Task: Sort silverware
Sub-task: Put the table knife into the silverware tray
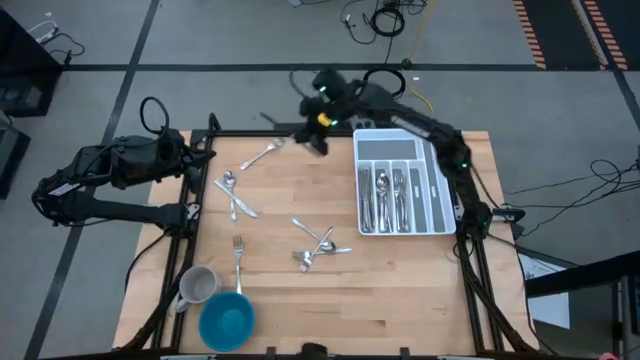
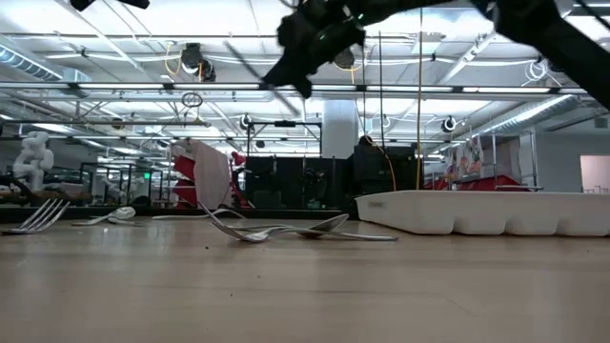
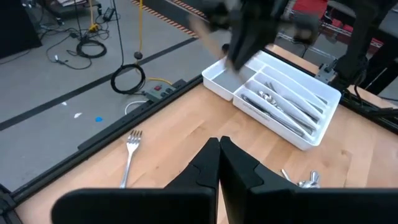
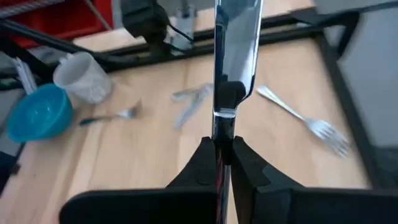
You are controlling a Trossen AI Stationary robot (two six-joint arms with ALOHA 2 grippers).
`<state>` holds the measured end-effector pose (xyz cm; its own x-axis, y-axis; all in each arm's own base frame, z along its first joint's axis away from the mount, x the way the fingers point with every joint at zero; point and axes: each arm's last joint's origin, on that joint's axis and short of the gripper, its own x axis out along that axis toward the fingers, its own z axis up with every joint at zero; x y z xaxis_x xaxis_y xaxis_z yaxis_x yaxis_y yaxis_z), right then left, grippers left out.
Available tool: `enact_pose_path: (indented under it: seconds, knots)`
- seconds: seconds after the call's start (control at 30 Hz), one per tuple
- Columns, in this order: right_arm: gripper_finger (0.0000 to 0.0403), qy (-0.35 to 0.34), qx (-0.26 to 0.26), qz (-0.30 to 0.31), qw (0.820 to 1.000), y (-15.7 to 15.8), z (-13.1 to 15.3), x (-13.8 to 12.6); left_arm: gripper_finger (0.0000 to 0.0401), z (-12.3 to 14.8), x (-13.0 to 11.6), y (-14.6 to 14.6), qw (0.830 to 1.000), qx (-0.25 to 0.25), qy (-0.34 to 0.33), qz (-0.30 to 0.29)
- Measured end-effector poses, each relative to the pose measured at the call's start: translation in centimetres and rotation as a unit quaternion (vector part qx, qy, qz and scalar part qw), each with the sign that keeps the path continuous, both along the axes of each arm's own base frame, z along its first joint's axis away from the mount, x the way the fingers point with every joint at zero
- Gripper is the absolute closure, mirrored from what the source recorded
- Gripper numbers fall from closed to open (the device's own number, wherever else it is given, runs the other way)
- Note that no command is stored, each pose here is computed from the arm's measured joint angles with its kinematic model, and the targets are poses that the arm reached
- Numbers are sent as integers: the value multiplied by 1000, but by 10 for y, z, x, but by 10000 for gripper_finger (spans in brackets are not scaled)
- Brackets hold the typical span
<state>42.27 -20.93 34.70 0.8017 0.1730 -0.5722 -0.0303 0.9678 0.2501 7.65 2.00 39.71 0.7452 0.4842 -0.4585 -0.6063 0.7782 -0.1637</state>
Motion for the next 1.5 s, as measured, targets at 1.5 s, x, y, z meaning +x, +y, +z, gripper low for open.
enact_pose_path:
  seconds: [1.5]
  knots:
    - [403, 56, 199, -498, 842, 131, -49, -167, 390, 5, 3, 1, 1000, 16, -25, -3]
